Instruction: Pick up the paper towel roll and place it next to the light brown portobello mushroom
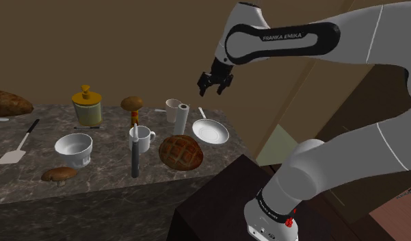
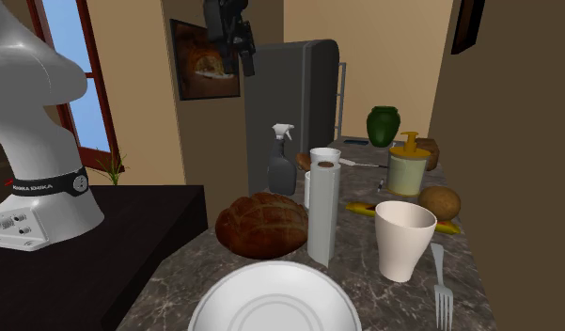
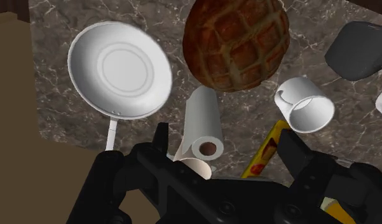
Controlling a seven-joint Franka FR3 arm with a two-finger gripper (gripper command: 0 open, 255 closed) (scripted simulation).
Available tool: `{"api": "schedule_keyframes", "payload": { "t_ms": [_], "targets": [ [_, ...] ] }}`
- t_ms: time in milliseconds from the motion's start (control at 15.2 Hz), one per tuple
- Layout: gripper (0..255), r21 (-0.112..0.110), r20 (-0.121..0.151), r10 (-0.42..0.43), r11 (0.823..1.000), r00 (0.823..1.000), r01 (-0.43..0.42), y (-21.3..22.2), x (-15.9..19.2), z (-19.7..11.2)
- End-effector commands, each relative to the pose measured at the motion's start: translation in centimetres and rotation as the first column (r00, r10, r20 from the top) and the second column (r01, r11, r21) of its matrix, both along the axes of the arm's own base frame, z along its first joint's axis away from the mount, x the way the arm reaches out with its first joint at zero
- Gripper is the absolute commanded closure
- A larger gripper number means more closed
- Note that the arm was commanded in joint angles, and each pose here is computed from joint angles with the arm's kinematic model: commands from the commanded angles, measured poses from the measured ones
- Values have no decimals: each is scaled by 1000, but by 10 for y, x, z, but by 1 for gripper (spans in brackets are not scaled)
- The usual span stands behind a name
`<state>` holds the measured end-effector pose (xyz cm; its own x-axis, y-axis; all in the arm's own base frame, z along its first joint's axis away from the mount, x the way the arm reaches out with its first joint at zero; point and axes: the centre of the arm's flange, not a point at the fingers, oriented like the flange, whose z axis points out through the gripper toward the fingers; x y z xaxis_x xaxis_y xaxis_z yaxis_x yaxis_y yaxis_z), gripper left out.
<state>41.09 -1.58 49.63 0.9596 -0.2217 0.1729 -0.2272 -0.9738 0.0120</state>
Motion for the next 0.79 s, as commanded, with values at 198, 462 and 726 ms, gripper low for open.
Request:
{"api": "schedule_keyframes", "payload": {
  "t_ms": [198,462,726],
  "targets": [
    [0,1,12,-61,998,998,61,-1,45,-49],
    [0,2,19,-108,994,994,108,-4,80,-88],
    [0,3,26,-156,988,987,156,-9,115,-127]
  ]
}}
